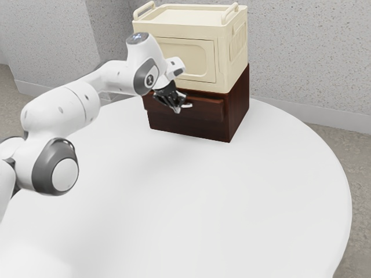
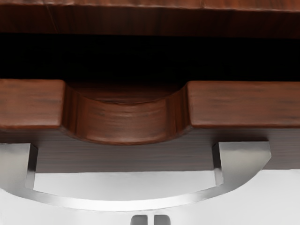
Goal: Push the drawer handle with one arm to close the drawer
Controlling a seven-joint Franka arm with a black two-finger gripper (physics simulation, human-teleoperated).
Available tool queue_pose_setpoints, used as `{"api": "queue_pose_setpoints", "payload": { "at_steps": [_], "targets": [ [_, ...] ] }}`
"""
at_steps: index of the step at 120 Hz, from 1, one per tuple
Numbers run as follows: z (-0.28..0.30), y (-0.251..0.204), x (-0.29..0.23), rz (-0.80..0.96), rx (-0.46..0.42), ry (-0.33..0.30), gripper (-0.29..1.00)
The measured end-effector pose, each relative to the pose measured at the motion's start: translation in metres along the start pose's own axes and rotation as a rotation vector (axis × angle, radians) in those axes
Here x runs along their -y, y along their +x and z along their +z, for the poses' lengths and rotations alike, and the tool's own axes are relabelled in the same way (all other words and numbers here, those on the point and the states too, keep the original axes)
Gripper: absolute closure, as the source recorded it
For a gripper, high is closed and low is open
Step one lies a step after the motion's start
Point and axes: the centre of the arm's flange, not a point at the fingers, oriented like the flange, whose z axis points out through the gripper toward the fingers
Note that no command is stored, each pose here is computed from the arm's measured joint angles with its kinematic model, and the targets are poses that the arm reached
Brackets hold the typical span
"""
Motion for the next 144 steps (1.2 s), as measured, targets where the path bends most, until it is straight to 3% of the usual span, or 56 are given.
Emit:
{"api": "queue_pose_setpoints", "payload": {
  "at_steps": [144],
  "targets": [
    [0.012, 0.011, 0.009, -0.003, -0.123, -0.007, 0.79]
  ]
}}
